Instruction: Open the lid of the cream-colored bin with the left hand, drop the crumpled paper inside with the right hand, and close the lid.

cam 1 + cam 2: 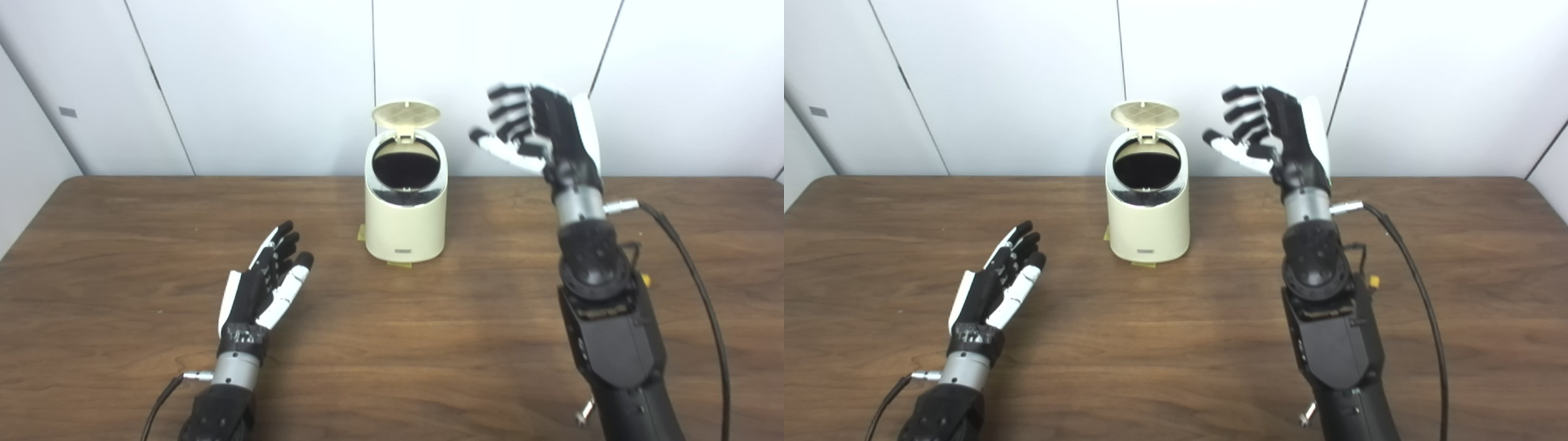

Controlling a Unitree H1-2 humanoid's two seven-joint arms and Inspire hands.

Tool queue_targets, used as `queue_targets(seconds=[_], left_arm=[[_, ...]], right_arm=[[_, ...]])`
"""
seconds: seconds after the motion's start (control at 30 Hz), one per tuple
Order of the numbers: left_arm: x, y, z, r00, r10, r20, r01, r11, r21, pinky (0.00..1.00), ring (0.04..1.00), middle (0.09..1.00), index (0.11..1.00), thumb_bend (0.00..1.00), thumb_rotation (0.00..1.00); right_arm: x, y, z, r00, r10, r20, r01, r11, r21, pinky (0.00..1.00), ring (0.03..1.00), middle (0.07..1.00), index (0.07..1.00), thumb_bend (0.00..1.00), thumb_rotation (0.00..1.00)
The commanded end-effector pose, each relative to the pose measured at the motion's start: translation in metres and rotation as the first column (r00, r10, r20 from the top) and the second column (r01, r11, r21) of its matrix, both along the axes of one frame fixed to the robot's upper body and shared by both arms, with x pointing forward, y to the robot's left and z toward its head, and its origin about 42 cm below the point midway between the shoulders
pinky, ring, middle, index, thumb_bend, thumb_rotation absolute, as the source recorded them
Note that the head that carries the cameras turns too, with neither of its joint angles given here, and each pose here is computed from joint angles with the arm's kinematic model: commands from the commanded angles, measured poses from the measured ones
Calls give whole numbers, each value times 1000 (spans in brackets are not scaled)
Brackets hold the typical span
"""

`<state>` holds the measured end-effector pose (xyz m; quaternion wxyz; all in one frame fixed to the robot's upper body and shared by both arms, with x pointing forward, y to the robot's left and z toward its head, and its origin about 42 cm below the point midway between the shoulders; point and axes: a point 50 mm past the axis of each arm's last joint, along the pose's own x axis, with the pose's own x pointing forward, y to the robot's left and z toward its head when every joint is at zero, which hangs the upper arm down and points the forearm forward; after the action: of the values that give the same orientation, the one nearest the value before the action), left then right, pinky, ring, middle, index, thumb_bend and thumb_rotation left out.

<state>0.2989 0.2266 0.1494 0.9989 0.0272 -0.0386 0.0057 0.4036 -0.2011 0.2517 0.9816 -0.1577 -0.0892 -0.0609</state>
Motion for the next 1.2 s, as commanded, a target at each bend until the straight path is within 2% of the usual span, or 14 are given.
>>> queue_targets(seconds=[0.0,0.03,0.1,0.17,0.27,0.3,0.37,0.4,0.43,0.5,0.7,0.83,1.07,1.17], left_arm=[[20,-7,27,997,-38,62,39,999,-15,962,927,924,967,609,585],[25,-8,31,997,-49,51,50,999,-13,985,935,930,972,608,603],[38,-10,41,997,-79,27,79,997,-12,996,956,951,983,601,671],[53,-12,50,993,-117,5,117,993,-34,1000,993,993,999,577,753],[71,-15,61,988,-157,1,157,987,-38,998,999,999,1000,552,790],[81,-18,68,986,-167,3,167,986,-22,997,1000,1000,1000,548,796],[93,-21,77,984,-181,5,181,984,3,998,1000,1000,1000,548,832],[102,-25,83,982,-191,9,191,982,3,999,1000,1000,1000,548,837],[110,-28,89,979,-202,12,202,979,-2,1000,1000,1000,1000,553,830],[120,-33,96,975,-220,17,220,975,-5,1000,1000,1000,1000,557,826],[150,-45,119,970,-244,19,244,970,15,1000,1000,1000,982,618,796],[165,-52,133,967,-256,15,255,966,33,1000,1000,1000,991,648,764],[175,-60,153,960,-275,41,270,958,96,1000,1000,1000,1000,651,813],[178,-63,162,957,-283,56,276,955,108,1000,1000,1000,1000,644,804]], right_arm=[[-2,-2,14,999,31,12,-32,996,81,549,679,751,636,499,293],[-5,-5,7,999,39,-13,-37,994,104,577,708,778,726,488,407],[-13,-13,-10,998,49,-45,-45,994,103,599,715,801,789,479,563],[-19,-18,-23,996,56,-67,-51,996,73,635,747,837,838,514,780],[-28,-18,-35,995,64,-82,-57,995,86,664,783,860,864,513,880],[-31,-18,-39,992,81,-97,-66,987,145,669,790,864,868,512,894],[-36,-17,-45,988,105,-112,-78,972,223,793,887,928,909,597,942],[-39,-16,-48,987,119,-109,-88,962,258,810,900,937,915,610,950],[-41,-16,-50,987,125,-104,-92,955,281,876,924,957,937,667,971],[-44,-15,-53,987,132,-96,-97,946,310,902,934,964,947,697,982],[-50,-10,-59,985,137,-105,-89,924,372,992,933,962,957,702,1000],[-53,-7,-69,983,135,-125,-75,914,398,1000,935,950,946,677,1000],[-58,-1,-81,981,143,-132,-77,907,413,1000,931,950,957,634,1000],[-60,0,-85,979,142,-146,-73,913,402,1000,918,940,965,634,1000]])
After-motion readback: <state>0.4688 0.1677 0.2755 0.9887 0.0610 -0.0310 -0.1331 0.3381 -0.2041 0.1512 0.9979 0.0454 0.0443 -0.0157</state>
